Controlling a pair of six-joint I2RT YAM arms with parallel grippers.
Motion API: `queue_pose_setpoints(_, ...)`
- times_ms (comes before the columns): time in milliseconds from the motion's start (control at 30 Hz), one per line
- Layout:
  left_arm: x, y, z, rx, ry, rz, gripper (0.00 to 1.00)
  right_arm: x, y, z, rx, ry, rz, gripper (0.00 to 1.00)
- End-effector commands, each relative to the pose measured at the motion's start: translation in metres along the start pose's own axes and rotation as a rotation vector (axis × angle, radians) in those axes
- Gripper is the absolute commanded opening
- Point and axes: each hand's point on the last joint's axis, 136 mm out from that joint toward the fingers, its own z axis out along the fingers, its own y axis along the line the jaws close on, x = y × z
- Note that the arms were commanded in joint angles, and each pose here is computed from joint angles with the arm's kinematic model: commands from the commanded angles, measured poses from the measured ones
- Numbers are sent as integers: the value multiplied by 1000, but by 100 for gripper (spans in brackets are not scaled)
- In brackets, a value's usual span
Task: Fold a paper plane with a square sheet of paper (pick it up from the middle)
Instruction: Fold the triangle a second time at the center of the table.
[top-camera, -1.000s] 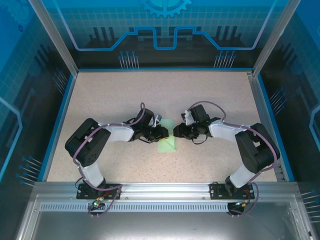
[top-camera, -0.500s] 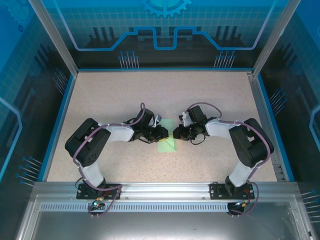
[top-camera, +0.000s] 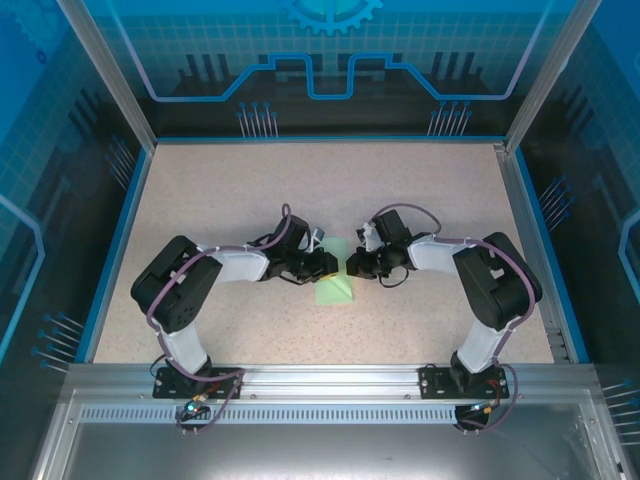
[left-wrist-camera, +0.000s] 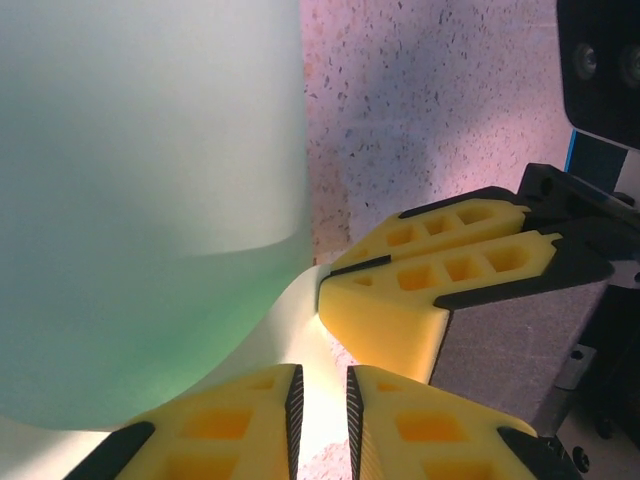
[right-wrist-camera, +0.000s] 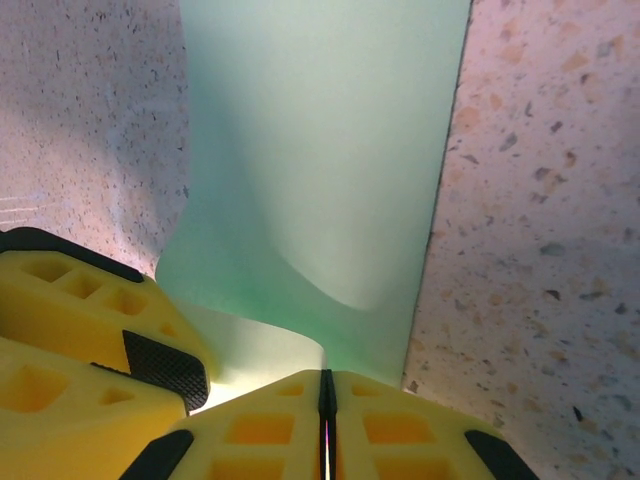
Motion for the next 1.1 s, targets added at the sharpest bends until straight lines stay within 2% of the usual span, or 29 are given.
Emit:
queue_pose_setpoints(0, -1, -5, 7, 11, 20, 21, 24, -2, 2, 3, 21, -1, -21, 10)
queue_pose_setpoints(1067, -2, 8, 19, -27, 49, 14, 23, 2, -14, 6, 89, 8, 7, 11)
